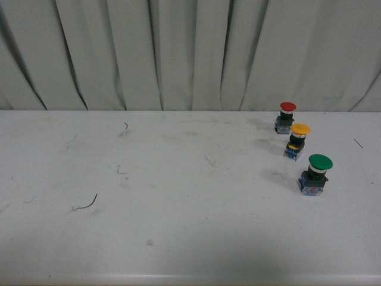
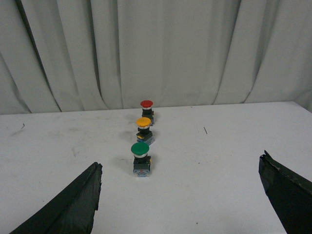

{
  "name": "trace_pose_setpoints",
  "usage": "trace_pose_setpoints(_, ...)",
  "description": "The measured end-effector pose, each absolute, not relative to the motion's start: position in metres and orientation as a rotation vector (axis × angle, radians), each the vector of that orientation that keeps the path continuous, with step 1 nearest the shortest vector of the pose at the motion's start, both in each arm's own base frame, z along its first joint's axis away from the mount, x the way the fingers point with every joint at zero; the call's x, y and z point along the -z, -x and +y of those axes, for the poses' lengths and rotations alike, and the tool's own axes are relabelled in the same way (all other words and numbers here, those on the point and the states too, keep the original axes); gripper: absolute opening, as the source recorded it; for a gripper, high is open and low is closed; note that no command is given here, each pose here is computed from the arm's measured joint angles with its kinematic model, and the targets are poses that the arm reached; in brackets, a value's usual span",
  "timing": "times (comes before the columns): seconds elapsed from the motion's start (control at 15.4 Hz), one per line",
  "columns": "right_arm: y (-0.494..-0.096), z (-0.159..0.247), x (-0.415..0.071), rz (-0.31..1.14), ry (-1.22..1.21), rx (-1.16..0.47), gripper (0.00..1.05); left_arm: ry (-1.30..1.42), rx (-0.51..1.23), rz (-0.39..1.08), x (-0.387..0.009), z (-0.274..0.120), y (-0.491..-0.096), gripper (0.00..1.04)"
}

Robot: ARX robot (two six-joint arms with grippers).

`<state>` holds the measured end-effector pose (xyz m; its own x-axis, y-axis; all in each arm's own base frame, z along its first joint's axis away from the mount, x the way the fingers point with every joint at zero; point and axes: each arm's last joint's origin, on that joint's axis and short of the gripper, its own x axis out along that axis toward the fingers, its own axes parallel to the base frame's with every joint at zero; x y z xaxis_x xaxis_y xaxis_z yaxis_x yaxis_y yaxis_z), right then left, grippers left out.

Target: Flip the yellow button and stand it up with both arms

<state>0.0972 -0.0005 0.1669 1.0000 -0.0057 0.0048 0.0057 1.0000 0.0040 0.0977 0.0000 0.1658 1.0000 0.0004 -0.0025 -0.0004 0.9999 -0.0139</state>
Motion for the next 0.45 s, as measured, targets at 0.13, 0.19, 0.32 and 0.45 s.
trace_pose_setpoints(0.13, -0.0972, -0.0006, -0.1669, -0.005, -0.004, 0.006, 0.98, 0.014, 0.0, 0.002, -0.1658, 0.0, -0.0977, 0.98)
trace_pose_setpoints(0.19, -0.0972, -0.0005, -0.1669, -0.005, -0.004, 0.006, 0.98, 0.014, 0.0, 0.002, -0.1658, 0.0, -0.0977, 0.98)
trace_pose_setpoints(0.32, -0.0972, -0.0005, -0.1669, -0.005, -0.004, 0.006, 0.98, 0.014, 0.0, 0.002, -0.1658, 0.0, -0.0977, 0.98)
trace_pose_setpoints(0.45, -0.0972, -0.0006, -0.1669, -0.005, -0.004, 0.006, 0.98, 0.014, 0.0, 0.002, -0.1658, 0.0, -0.0977, 0.98)
